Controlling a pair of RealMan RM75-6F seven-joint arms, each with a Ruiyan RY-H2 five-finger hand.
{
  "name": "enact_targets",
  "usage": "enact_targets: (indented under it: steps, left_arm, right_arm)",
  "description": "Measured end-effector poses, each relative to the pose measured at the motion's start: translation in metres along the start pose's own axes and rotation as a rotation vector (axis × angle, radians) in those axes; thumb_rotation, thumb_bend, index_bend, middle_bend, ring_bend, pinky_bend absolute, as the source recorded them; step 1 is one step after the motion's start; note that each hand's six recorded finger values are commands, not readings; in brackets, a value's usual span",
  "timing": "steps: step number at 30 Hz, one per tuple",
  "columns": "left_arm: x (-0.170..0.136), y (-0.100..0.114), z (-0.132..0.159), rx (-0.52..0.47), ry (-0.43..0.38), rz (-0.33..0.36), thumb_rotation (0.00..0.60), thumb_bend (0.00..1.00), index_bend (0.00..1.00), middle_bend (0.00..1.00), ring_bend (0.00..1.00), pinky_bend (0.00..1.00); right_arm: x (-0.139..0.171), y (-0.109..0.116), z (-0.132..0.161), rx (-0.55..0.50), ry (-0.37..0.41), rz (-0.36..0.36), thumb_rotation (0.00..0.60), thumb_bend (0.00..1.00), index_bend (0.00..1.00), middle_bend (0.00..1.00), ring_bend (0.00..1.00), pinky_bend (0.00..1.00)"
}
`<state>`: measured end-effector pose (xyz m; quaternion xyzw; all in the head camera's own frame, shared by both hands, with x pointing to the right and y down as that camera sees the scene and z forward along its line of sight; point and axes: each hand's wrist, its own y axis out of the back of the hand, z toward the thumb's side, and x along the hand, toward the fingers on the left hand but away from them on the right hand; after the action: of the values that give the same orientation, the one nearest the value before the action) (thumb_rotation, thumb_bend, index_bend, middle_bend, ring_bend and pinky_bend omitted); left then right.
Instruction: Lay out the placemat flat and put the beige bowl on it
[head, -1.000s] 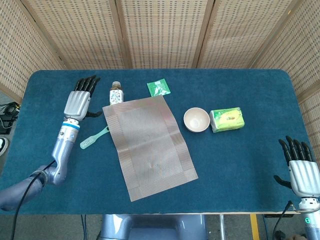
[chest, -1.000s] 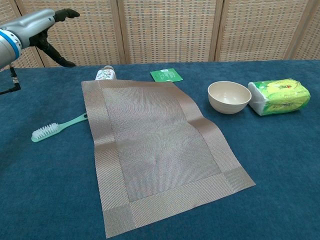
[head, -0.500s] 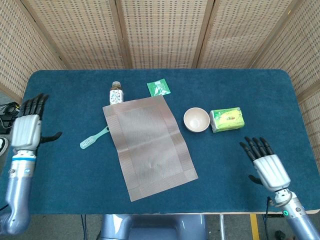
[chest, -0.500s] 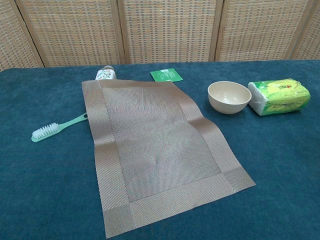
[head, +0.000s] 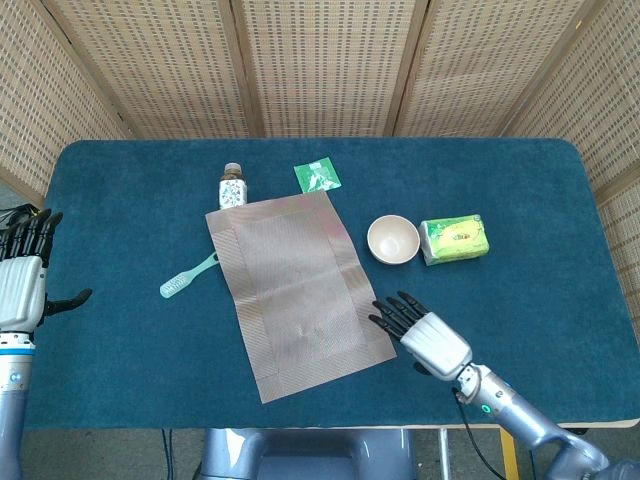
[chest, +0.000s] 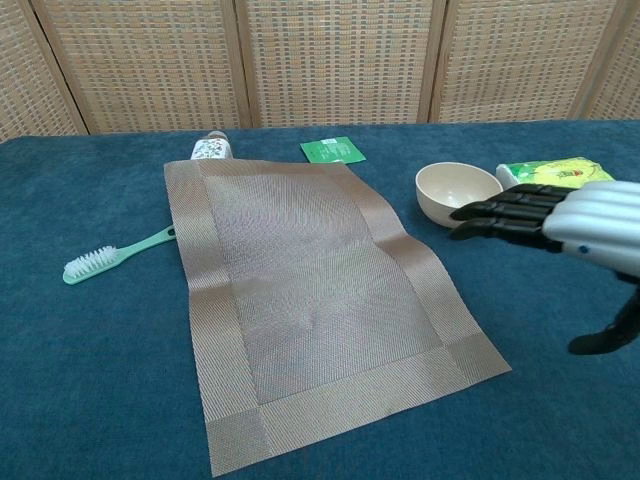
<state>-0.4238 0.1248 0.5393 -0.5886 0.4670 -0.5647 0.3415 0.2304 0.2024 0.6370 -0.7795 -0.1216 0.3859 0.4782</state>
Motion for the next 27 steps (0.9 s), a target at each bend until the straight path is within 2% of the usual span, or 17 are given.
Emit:
enact_targets:
  steps: [5, 12, 21, 27]
  left_arm:
    - [0.002, -0.004, 0.0, 0.001, -0.003, -0.013, 0.6, 0.0, 0.0, 0.0, 0.0, 0.0]
    - [0.004, -0.004, -0.006, -0.013, 0.006, -0.019, 0.6, 0.0, 0.0, 0.0, 0.0, 0.0]
    - [0.005, -0.004, -0.006, -0.016, 0.003, -0.025, 0.6, 0.0, 0.0, 0.0, 0.0, 0.0]
    - [0.006, -0.006, -0.005, -0.018, 0.0, -0.03, 0.6, 0.0, 0.0, 0.0, 0.0, 0.0]
  right_arm:
    - [-0.031, -0.012, 0.021, 0.033, 0.073, 0.031, 0.6, 0.0, 0.12, 0.0, 0.0, 0.0]
    - [-0.051, -0.035, 0.024, 0.056, 0.092, 0.077, 0.6, 0.0, 0.12, 0.0, 0.0, 0.0]
    - [-0.056, -0.054, 0.025, 0.075, 0.112, 0.12, 0.6, 0.0, 0.12, 0.0, 0.0, 0.0]
    - [-0.056, -0.058, 0.025, 0.082, 0.112, 0.115, 0.6, 0.0, 0.12, 0.0, 0.0, 0.0]
